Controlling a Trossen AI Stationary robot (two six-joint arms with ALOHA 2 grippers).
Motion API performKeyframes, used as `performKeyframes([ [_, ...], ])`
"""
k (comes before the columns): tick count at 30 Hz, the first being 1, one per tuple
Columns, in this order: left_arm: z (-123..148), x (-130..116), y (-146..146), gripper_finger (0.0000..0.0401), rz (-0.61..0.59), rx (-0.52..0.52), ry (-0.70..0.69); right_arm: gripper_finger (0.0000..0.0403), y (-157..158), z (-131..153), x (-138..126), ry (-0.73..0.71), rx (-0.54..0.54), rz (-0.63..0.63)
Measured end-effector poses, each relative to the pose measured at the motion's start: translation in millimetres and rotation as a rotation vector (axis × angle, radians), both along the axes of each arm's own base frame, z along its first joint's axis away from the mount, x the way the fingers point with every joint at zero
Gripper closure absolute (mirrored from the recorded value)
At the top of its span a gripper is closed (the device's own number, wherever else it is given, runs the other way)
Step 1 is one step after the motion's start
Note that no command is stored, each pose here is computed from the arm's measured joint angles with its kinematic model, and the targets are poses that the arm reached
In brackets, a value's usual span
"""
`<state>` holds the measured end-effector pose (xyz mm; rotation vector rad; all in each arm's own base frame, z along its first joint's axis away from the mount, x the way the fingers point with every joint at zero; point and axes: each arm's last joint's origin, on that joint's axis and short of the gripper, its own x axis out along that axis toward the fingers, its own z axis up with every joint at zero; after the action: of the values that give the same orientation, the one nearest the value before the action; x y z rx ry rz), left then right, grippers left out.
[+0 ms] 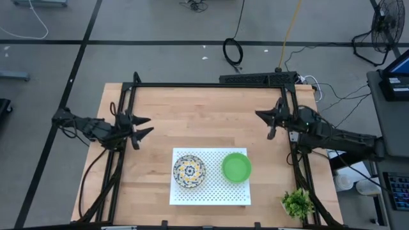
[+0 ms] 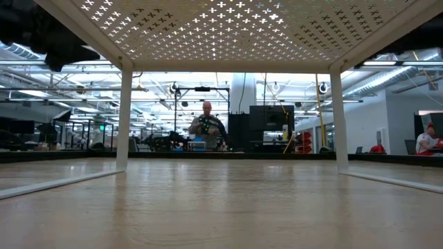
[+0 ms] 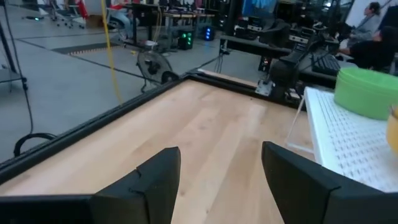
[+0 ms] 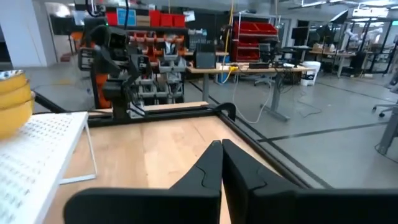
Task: Pick & Place Mini bowls
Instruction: Return to Home Position
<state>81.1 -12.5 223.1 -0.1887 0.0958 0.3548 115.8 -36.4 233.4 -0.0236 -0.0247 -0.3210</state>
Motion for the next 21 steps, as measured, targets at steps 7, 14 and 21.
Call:
performKeyframes([
  [7,-12.3,1.4,-1.5,0.0171,-0.034,-0.025,0.02,0.0403,3.5,-55.6,-11.5,-0.022,-0.005,-0.003],
  [14,-19.0,0.6,-1.4,0.0171,-0.03,-0.074,0.068,0.0403,5.4,-45.7,-17.5,-0.137,-0.101,-0.009],
  [21,-20.4,0.6,-1.5,0.0171,-0.023,-0.104,0.071,0.0403,5.4,-44.3,-17.9,-0.152,-0.107,-0.01],
])
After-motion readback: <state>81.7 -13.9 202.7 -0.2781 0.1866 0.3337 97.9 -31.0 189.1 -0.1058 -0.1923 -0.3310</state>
